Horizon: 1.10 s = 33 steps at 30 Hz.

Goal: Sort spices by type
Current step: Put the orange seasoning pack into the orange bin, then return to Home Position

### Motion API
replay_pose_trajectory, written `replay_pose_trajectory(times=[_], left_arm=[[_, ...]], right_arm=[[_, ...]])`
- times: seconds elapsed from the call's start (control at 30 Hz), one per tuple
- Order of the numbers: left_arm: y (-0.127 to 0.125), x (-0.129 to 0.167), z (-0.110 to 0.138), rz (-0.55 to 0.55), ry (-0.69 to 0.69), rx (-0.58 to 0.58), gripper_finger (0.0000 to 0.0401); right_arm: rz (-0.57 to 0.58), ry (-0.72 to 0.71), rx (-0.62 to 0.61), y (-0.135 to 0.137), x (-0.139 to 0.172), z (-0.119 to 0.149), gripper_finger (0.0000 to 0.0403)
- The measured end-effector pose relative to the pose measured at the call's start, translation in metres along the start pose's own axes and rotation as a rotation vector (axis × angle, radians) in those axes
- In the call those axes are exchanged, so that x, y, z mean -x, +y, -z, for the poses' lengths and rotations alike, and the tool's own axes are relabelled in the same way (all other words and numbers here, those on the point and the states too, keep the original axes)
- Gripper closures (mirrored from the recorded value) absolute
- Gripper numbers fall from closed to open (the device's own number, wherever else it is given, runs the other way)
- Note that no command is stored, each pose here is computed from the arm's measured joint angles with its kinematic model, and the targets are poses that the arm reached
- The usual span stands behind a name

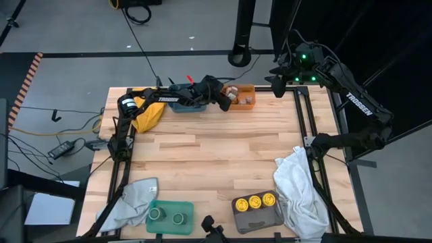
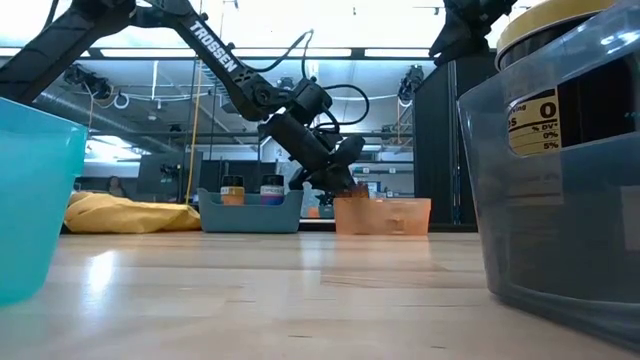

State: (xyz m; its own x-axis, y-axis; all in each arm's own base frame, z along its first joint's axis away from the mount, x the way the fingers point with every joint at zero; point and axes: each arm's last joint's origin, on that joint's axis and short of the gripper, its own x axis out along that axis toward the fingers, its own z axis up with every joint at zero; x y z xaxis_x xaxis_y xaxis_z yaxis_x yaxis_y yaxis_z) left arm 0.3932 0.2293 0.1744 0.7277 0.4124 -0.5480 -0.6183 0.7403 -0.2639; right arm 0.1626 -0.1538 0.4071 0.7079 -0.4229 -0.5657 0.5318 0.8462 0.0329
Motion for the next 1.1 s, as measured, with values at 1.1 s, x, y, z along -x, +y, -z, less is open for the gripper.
replay_pose_trajectory(times=[1.1], left_arm=[[-0.06, 0.085, -0.142, 0.596, -0.253, -0.045, 0.0235]], right_arm=[[-0.057, -0.188, 0.135, 0.015, 0.06, 0.004, 0.0208]])
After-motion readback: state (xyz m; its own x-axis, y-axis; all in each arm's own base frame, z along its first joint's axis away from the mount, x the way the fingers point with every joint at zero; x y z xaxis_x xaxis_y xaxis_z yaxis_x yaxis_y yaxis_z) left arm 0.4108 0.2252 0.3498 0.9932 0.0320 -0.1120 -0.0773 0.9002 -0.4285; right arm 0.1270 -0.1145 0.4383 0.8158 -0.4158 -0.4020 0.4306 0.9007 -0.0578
